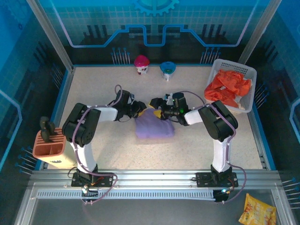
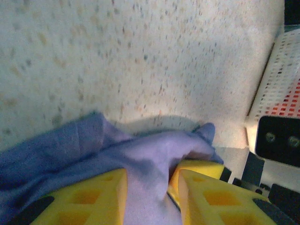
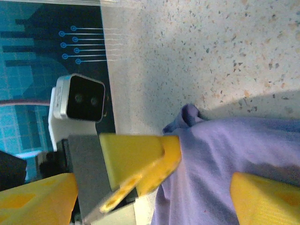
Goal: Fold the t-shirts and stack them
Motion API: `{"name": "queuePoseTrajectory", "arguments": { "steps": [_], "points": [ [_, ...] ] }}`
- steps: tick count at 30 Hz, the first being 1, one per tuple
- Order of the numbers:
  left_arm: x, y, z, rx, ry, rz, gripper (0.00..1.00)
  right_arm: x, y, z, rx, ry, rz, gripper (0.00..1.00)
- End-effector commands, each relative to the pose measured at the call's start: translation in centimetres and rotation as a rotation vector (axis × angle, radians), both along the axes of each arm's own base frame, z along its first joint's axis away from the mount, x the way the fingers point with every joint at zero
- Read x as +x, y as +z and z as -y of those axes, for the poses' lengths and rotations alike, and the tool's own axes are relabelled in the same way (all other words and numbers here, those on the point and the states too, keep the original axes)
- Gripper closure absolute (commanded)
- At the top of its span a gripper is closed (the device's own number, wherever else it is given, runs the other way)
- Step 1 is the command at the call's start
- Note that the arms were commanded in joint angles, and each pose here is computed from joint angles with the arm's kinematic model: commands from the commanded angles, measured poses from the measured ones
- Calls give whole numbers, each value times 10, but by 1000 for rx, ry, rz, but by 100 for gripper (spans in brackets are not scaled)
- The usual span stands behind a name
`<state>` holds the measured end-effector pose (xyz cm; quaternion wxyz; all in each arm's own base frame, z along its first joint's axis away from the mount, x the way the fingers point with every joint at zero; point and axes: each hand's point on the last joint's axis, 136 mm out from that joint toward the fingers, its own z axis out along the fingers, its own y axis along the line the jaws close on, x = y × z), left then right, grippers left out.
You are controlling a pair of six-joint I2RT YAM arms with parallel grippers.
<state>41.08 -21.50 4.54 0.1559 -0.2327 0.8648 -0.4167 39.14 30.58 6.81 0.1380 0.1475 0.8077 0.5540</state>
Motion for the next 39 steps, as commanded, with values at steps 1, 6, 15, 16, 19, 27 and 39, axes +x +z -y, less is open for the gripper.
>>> {"name": "queuePoseTrajectory", "arguments": {
  "steps": [1,6,15,16,19,27,39],
  "points": [
    [14,6,-11,1,-22,41,65,-14,-40,21,-70,-23,-109,14],
    [15,51,-12,-46,-59,78,59,-3,5,19,-54,29,-14,10],
    [-62,113,21,-86,-173,57,52,-32,89,22,-37,114,78,6],
    [-72,110,25,-88,-180,42,52,-39,92,24,-38,113,72,6],
    [-96,97,31,-112,-170,-12,51,-65,82,33,-71,101,12,7],
    [-143,65,46,-127,-172,-94,51,-117,42,34,-107,108,-57,20],
    [-170,-4,26,10,-144,-264,55,-134,-45,36,-71,74,-190,36]
  ]
}}
